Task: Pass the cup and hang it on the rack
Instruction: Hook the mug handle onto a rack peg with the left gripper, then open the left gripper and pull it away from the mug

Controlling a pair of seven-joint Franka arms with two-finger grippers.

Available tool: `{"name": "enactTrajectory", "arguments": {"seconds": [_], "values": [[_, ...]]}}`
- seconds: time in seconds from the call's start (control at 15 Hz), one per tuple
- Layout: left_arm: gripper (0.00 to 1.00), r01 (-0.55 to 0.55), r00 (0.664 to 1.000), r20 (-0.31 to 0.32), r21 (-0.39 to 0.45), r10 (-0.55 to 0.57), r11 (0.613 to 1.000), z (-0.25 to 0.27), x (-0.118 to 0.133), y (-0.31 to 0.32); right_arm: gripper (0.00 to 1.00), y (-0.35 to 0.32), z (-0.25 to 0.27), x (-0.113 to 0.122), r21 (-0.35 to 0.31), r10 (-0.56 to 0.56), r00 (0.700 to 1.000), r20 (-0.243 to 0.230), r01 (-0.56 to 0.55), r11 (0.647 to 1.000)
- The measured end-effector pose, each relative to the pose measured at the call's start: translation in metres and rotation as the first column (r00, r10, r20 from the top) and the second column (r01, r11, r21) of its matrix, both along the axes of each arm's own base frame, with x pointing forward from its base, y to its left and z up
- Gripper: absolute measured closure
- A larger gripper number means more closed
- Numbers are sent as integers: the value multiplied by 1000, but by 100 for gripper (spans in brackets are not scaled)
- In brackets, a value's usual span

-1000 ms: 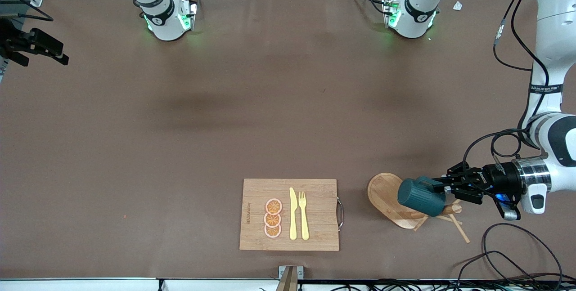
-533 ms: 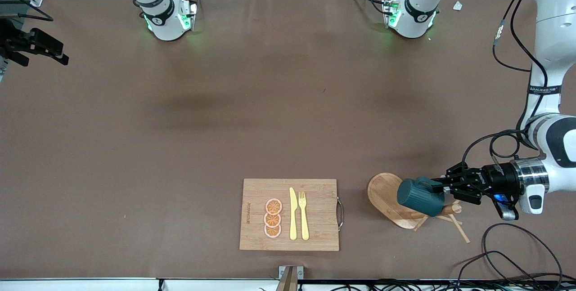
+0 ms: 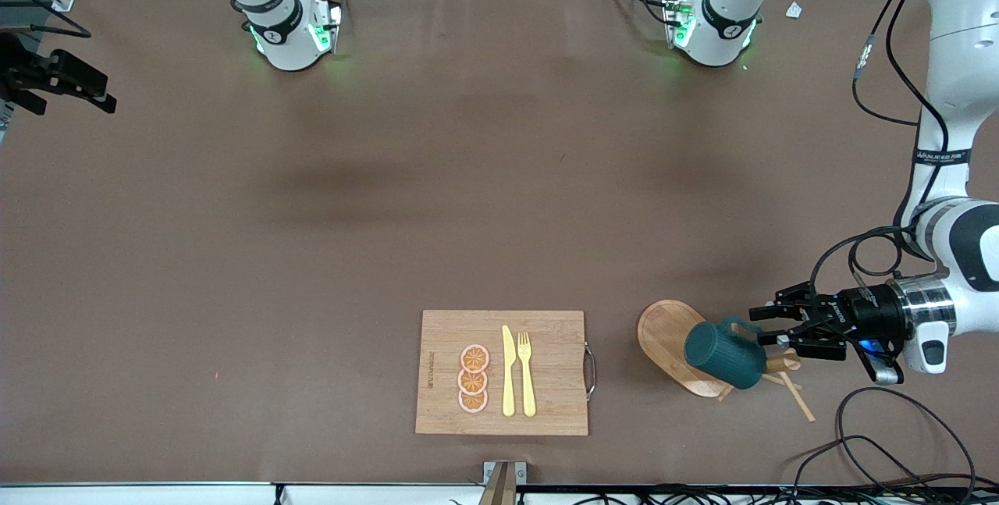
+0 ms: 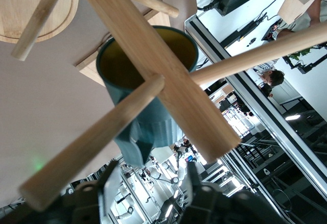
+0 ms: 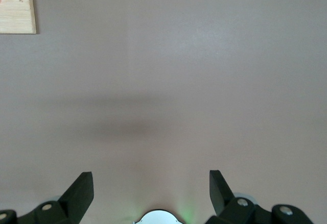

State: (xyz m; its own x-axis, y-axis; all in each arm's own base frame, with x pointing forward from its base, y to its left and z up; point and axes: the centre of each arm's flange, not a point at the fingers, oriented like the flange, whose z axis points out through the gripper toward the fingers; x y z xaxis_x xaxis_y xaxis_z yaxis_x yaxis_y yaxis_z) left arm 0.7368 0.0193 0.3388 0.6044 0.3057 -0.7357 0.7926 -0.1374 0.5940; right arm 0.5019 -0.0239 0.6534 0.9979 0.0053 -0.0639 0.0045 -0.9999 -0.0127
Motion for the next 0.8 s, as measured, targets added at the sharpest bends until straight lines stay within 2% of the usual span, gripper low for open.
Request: {"name": "enactTrajectory", "arguments": {"seconds": [0.27, 0.4, 0.53, 0.67, 0.8], "values": [[0, -9, 1000, 2, 4, 9, 1000, 19, 2, -1, 0, 0, 0, 0, 0, 0, 1000, 0, 0, 1000], [0, 6, 1000, 1, 49, -6, 999, 38, 0, -6, 0, 0, 0, 0, -1, 1, 1000, 0, -1, 1000], [0, 45, 999, 4, 155, -46, 987, 62, -5, -14, 0, 1, 0, 0, -1, 2, 1000, 0, -2, 1000], [0, 89, 995, 20, 281, -99, 955, 86, -12, -25, 0, 1, 0, 0, -1, 2, 1000, 0, -2, 1000], [0, 137, 986, 36, 405, -165, 904, 111, -21, -39, 0, 1, 0, 0, -1, 2, 1000, 0, -2, 1000]]}}
